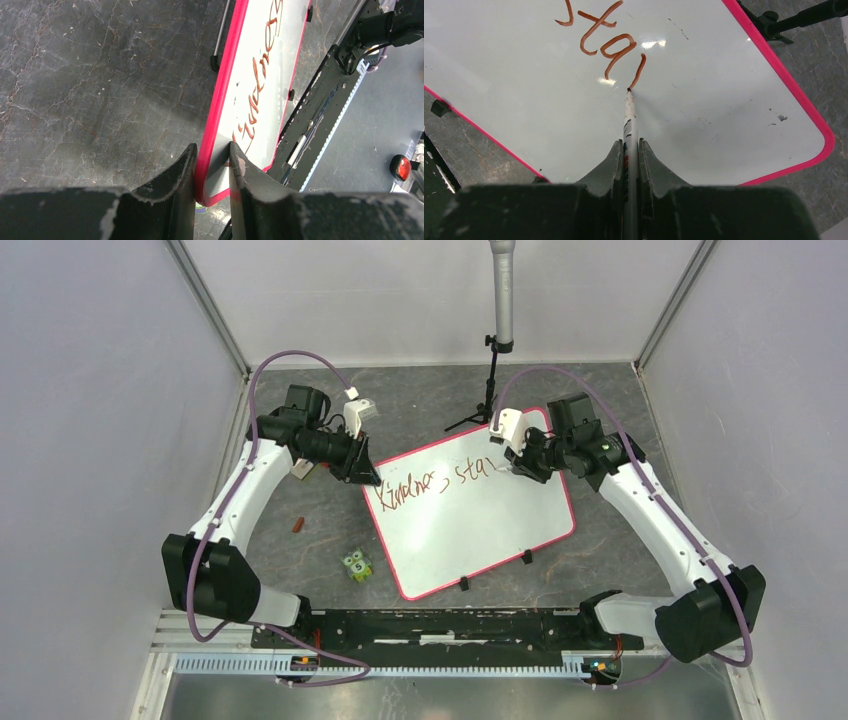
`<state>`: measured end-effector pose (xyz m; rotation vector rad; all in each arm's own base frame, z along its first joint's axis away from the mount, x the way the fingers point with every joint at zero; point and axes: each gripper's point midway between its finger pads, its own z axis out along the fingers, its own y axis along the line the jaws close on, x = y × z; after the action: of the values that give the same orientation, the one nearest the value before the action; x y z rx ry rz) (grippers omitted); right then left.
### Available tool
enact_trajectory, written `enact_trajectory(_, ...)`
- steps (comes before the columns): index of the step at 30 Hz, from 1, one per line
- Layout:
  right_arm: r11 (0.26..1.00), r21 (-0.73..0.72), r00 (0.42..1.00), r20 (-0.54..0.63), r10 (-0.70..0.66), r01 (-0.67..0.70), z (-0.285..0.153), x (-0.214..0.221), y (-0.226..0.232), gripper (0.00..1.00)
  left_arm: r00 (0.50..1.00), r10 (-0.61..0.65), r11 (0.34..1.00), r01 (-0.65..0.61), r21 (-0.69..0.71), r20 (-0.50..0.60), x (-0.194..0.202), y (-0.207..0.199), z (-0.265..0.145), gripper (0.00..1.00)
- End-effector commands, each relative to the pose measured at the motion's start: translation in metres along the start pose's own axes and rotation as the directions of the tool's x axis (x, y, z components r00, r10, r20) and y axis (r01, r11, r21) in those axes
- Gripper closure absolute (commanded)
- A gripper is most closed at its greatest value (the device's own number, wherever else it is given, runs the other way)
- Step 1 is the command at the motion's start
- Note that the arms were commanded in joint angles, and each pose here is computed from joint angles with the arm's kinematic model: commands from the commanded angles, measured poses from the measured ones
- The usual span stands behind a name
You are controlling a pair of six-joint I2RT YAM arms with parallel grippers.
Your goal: Write a sentence on the whiteboard
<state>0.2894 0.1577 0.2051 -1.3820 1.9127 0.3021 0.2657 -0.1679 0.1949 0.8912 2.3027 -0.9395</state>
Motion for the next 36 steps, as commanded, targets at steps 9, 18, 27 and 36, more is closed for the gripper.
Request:
enact_trajectory(9,0.999,0.05,0.999,0.045,-0.009,0.006,-0.002,-0.026,-0.022,1.0,0.997,0.077,0.995,-0.077,-0.063,-0.007,0.003,0.012,0.0,0.98)
enact_trajectory(18,0.998,0.066,0.999,0.052,-0.006,0.003,-0.001,-0.035,-0.031,1.0,0.997,0.079,0.995,-0.08,-0.067,-0.008,0.003,0.013,0.0,0.98)
enact_trajectory(27,0.992,0.124,1.0,0.023,0.005,-0.008,-0.012,-0.027,-0.042,1.0,0.997,0.079,0.994,-0.079,-0.071,-0.007,0.002,0.014,0.0,0.98)
enact_trajectory(36,0.995,0.098,0.998,0.067,-0.017,0.01,-0.027,-0.039,-0.033,1.0,0.997,0.077,0.995,-0.078,-0.062,-0.009,0.003,0.013,0.001,0.98)
